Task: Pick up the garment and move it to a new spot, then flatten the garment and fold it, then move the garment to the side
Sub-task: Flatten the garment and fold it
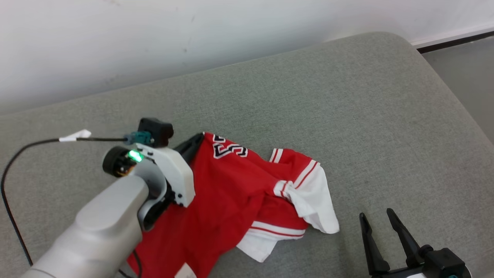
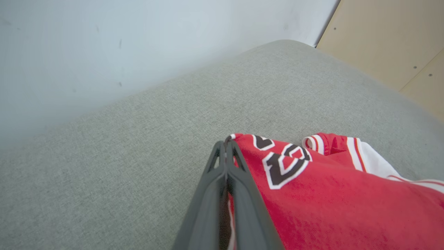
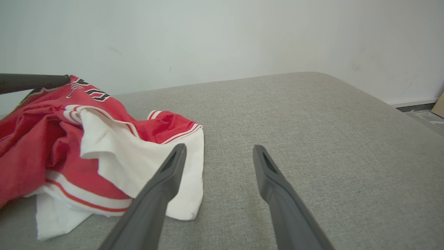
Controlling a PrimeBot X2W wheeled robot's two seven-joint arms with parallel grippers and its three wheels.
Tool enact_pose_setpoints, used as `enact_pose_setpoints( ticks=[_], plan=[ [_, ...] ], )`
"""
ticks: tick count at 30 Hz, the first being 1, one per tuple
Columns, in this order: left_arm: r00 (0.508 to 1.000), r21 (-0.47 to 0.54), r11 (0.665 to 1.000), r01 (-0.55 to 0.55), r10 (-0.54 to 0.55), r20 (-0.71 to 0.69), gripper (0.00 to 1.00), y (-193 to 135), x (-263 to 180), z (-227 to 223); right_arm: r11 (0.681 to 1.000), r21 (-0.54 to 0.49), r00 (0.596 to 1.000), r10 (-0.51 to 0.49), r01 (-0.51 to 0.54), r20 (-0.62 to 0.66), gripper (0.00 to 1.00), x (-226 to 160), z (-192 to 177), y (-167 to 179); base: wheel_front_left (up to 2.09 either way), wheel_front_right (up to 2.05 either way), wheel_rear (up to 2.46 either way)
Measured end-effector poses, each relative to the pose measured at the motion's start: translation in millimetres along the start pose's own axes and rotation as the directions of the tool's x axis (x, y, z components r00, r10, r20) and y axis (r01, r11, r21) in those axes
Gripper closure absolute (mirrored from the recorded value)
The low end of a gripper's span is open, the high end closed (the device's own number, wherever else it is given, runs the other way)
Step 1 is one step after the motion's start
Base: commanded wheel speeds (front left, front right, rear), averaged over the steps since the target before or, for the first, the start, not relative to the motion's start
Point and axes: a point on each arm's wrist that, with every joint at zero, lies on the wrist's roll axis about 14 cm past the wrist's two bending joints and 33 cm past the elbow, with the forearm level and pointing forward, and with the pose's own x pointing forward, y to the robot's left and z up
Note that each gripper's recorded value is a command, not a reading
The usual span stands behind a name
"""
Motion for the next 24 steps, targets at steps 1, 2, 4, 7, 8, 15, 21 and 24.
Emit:
enact_pose_setpoints(
  ticks=[1,2,4,7,8,15,21,24],
  plan=[
    [1.000,0.012,1.000,-0.006,0.005,0.011,1.00,2.3,2.2,4.6,1.000,0.000,1.000,-0.002,0.002,0.000,0.00,-0.4,0.0,-0.6,0.00,0.00,0.00],
    [0.999,0.024,1.000,-0.017,0.016,0.031,1.00,4.9,4.3,10.3,1.000,0.001,1.000,-0.004,0.004,0.000,0.00,-0.7,-0.1,-1.2,0.00,0.00,0.00],
    [0.998,0.042,0.999,-0.026,0.024,0.056,1.00,7.4,7.8,18.7,1.000,0.001,1.000,-0.007,0.007,0.000,0.00,-1.5,0.0,-1.9,0.00,0.00,0.00],
    [0.996,0.078,0.996,-0.042,0.035,0.086,1.00,11.5,11.8,28.2,1.000,0.002,1.000,-0.014,0.014,0.001,0.00,-2.5,0.6,-3.8,0.00,0.00,0.00],
    [0.995,0.078,0.996,-0.048,0.040,0.091,1.00,12.9,12.5,29.5,1.000,0.003,1.000,-0.015,0.015,0.002,0.00,-2.6,0.6,-4.0,0.00,0.00,0.00],
    [0.988,0.059,0.993,-0.099,0.091,0.122,0.00,16.6,10.8,26.1,1.000,0.006,1.000,-0.018,0.018,0.006,0.00,-2.8,1.8,-5.3,0.00,0.00,0.00],
    [0.963,-0.021,0.986,-0.167,0.168,0.211,0.00,21.1,-6.4,38.9,1.000,0.011,1.000,-0.020,0.020,0.014,0.00,-4.1,3.2,-6.4,0.00,0.00,0.00],
    [0.929,-0.068,0.978,-0.199,0.210,0.306,0.00,22.9,-24.7,62.9,1.000,0.006,1.000,-0.008,0.008,0.022,0.00,-3.9,5.4,-3.5,0.00,0.00,0.00]
  ],
)
